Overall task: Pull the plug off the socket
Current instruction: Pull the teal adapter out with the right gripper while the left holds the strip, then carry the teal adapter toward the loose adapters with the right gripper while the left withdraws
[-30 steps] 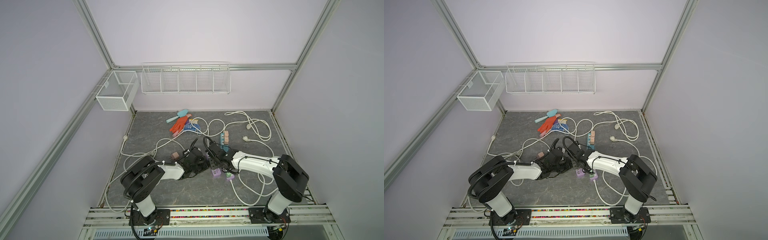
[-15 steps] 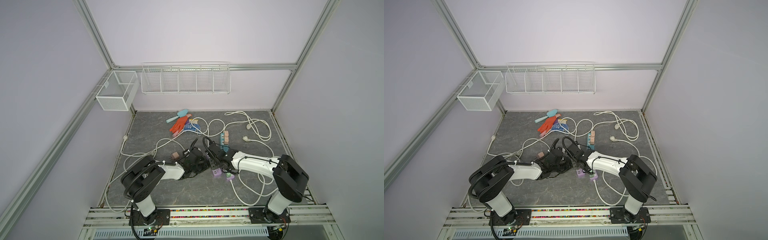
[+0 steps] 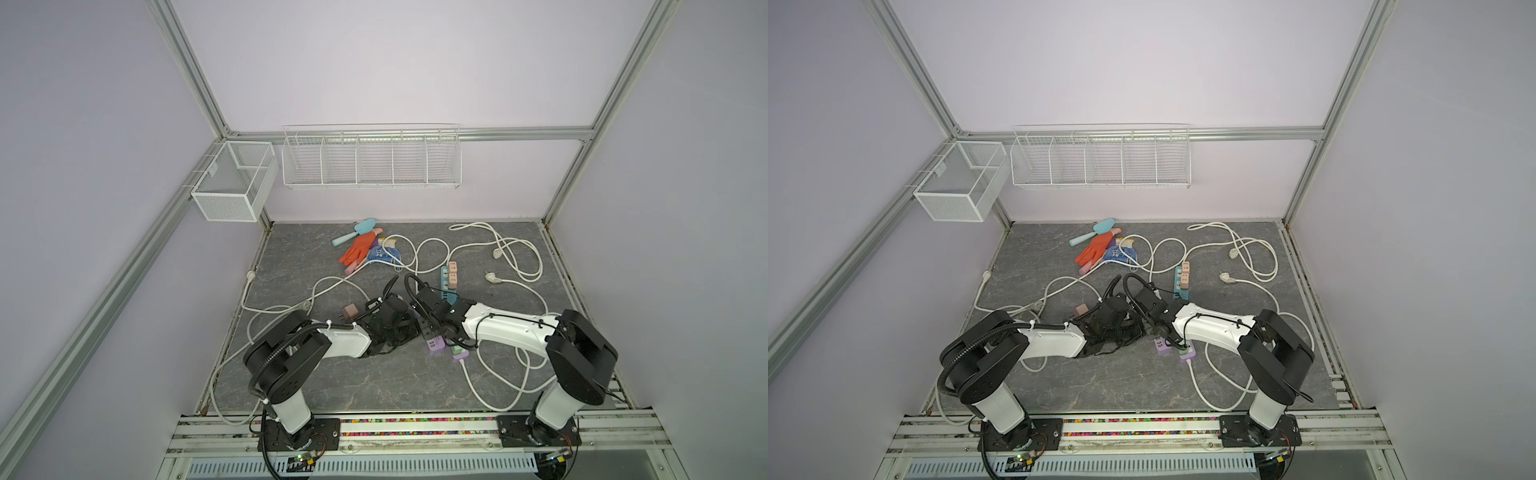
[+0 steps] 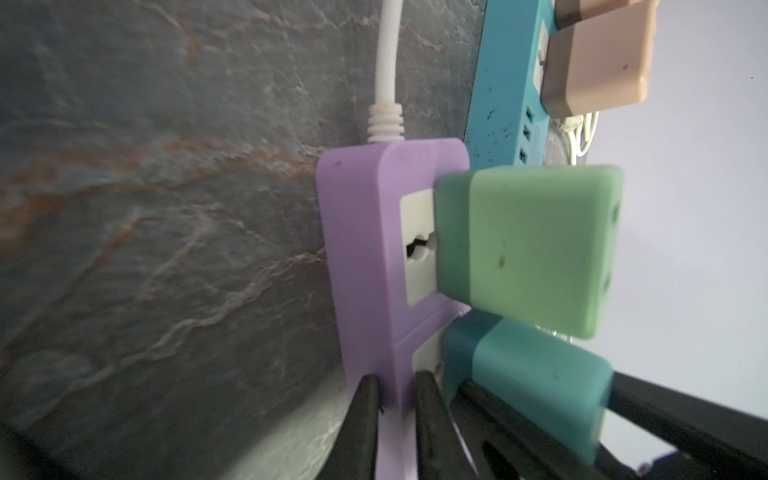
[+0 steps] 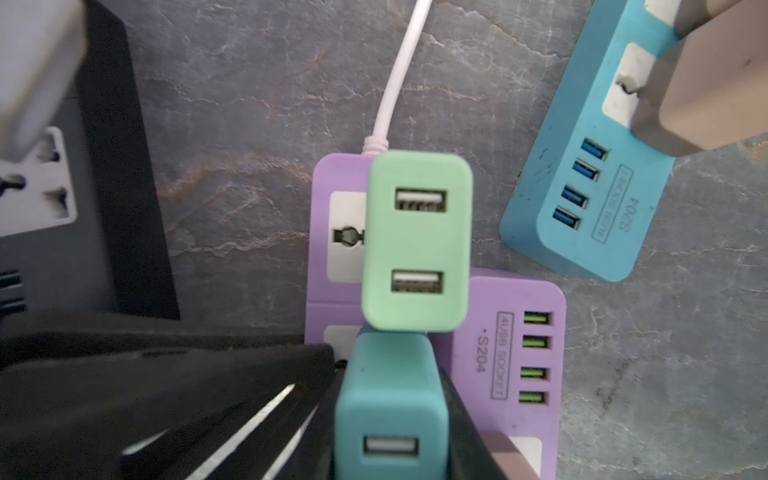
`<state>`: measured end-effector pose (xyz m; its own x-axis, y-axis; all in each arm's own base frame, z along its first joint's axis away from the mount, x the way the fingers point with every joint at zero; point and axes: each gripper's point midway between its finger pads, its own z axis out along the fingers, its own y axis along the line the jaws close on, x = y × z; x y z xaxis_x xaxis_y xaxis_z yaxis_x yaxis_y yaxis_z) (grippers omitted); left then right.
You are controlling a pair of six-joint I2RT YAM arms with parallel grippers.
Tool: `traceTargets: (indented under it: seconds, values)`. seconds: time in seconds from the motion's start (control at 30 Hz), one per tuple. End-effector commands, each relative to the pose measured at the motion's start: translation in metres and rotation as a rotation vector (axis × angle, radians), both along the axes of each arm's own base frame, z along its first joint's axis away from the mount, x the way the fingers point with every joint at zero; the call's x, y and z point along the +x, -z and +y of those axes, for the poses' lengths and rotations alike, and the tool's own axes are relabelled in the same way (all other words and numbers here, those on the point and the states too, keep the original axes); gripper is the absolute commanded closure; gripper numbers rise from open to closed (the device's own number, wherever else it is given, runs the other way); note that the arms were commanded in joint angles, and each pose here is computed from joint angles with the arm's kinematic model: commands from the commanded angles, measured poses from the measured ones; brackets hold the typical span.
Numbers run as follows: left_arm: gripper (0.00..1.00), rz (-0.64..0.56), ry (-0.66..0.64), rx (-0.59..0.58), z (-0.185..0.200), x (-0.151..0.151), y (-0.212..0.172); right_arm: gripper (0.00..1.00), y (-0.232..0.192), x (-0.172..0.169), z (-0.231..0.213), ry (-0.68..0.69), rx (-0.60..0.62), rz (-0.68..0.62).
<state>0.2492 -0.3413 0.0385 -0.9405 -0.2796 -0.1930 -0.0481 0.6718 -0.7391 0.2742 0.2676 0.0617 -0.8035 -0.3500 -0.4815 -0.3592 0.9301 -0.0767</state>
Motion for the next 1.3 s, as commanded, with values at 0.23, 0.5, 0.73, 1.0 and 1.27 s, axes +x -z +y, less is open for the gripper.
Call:
traceTargets:
  seconds: [0.23, 0.5, 0.73, 1.0, 1.27]
  values:
    - [0.83, 0.194, 0.002, 0.316, 0.056, -0.045, 0.073, 0.91, -0.060, 0.007, 0.023, -0.053, 0.217, -0.088]
    - [0.82, 0.061, 0.050, 0.279, 0.029, -0.017, 0.026, 0.90, -0.094, -0.001, 0.003, -0.040, 0.220, -0.142]
    - [0.76, -0.114, 0.057, 0.155, -0.001, 0.016, -0.045, 0.88, -0.134, -0.002, -0.022, 0.005, 0.247, -0.229]
    - [0.70, -0.255, 0.005, 0.146, 0.017, 0.039, -0.106, 0.87, -0.163, -0.005, -0.013, -0.011, 0.415, -0.228]
    - [0.66, -0.372, -0.124, 0.248, 0.090, 0.041, -0.142, 0.87, -0.176, 0.001, 0.032, -0.067, 0.602, -0.180]
